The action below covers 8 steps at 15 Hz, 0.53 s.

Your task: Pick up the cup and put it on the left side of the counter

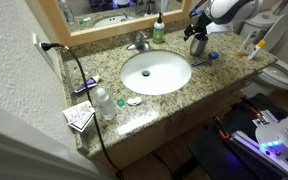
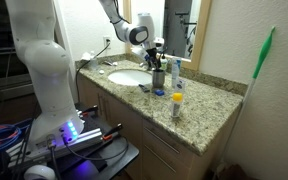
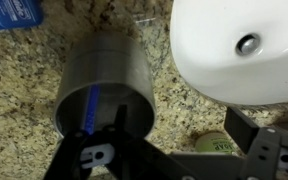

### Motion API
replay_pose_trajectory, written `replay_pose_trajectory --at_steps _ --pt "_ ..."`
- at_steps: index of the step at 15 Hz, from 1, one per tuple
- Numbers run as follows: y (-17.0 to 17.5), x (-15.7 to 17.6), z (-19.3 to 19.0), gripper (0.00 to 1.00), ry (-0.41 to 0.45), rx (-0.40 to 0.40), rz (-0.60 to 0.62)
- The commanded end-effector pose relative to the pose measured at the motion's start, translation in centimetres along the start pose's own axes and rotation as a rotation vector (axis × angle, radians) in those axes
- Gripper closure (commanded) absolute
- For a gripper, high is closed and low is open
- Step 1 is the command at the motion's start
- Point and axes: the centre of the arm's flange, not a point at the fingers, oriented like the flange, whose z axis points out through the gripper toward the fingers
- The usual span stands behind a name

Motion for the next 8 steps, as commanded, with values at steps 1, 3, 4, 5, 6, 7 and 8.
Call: replay_pose_trajectory --at_steps 1,3,4,5,6,7,8 --pt "0.23 1.17 2.14 0.27 -0.038 -0.016 0.022" --pt "0.20 1.37 2.46 0.39 -0.043 -0.020 0.029" --pt "0.12 1.52 2.56 0.45 -0.043 -0.022 0.030" --pt "0.06 1.62 2.73 0.53 -0.049 -0.031 0.032" --pt "0.05 1.64 2.93 0.59 -0.055 -0.045 0.031" --pt "0.07 1.64 3.02 0.67 -0.061 -0.057 0.029" --pt "0.11 1.59 3.09 0.73 -0.069 -0.074 0.026"
